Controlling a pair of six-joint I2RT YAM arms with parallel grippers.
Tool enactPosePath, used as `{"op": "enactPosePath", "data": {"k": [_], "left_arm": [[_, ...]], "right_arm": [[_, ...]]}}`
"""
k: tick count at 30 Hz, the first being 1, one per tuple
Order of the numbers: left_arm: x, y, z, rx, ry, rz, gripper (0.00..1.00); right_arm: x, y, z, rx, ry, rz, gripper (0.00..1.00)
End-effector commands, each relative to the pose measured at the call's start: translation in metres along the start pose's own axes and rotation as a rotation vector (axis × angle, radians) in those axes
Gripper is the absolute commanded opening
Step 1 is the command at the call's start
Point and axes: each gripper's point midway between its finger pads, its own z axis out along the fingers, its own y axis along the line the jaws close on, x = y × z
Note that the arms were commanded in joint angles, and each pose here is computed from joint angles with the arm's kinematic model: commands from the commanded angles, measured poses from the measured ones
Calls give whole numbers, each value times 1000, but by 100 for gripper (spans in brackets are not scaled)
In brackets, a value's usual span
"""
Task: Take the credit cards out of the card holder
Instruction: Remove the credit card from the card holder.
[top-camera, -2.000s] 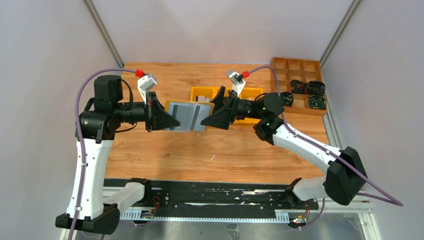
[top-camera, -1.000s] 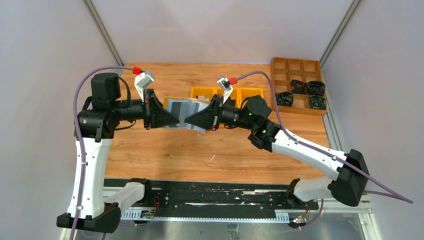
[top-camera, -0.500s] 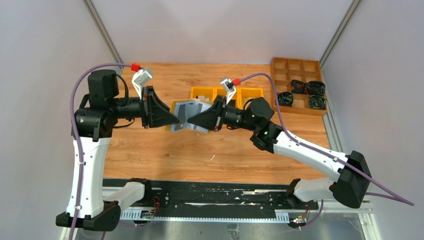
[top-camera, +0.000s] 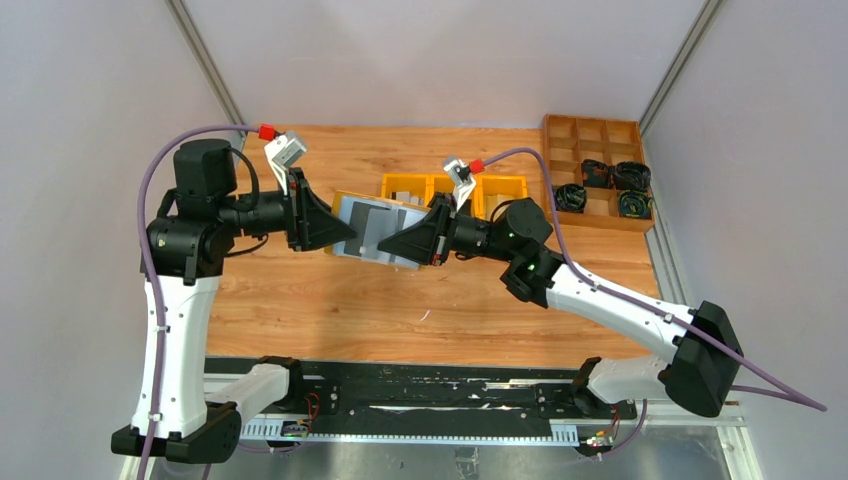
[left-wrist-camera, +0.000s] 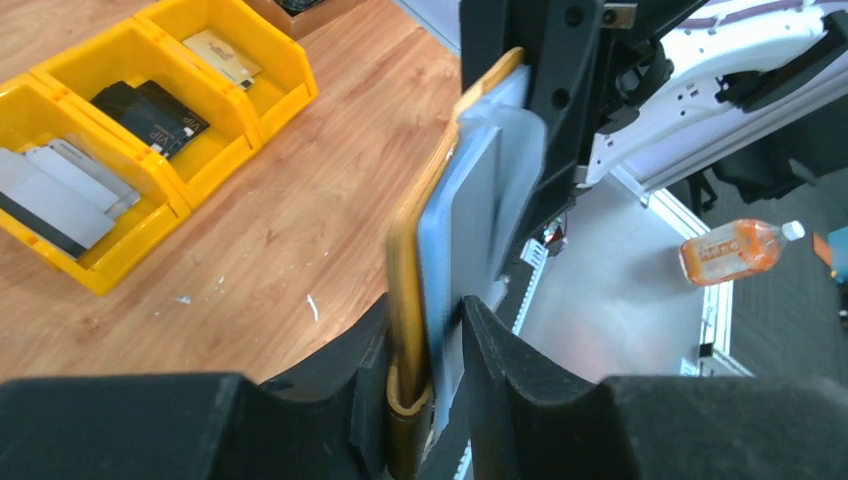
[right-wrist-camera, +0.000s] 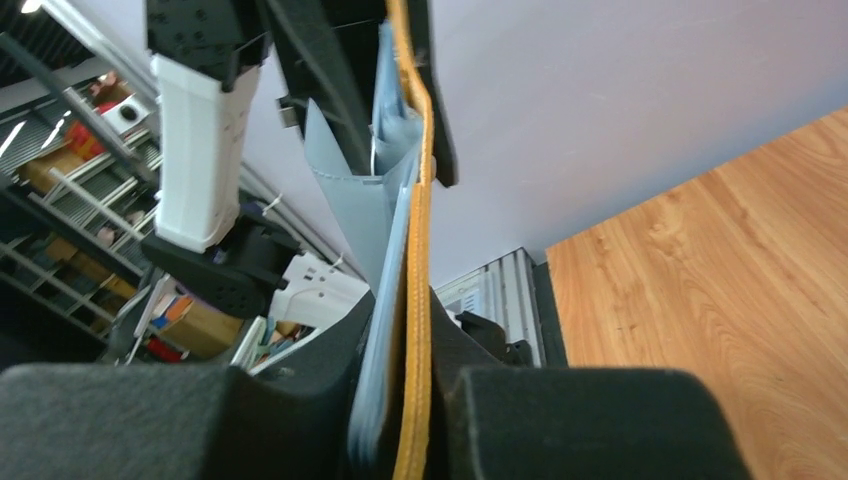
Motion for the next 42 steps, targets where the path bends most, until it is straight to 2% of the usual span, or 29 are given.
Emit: {"op": "enactPosePath", "data": {"k": [1,8,13,16,20,24,27,29,30,32,35,38,42], "left_arm": [[2,3,2,1,10,-7,35],[3,-1,4,41,16,-26,31],[4,-19,2,145,19,-59,50],[4,-28,0,190,16,-52,54],[5,-30,0,196,16,-51,44],[5,-26,1,184,18,-55,23],[2,-17,2,127,14,-44,10],[-1,-10,2,70,8,-22,3],[-3,-2,1,17,3,6,0],[-3,11,-3,-80,-4,65,0],[-1,32,-7,-201,2,112,0],[4,30,-7,-188,6,123,0],[7,24,-2,-123,14,79,0]], "right_arm": [[-11,35,-1,-147,-16,-40,19],[-7,42,1,-179,4,-46,18],[-5,41,3,-177,15,-43,17],[-5,41,3,-170,17,-44,15],[-5,42,2,-178,16,-38,14],[-6,48,2,-206,15,-33,17],[-8,48,-1,-207,16,-24,36],[-14,39,-7,-170,2,-23,57],[-26,27,-14,-100,-38,-23,66],[-47,-5,-34,83,-135,-10,79],[-73,-28,-62,298,-266,-86,82],[-79,-26,-71,429,-230,-194,82],[-80,1,-56,316,-204,-204,69]]}}
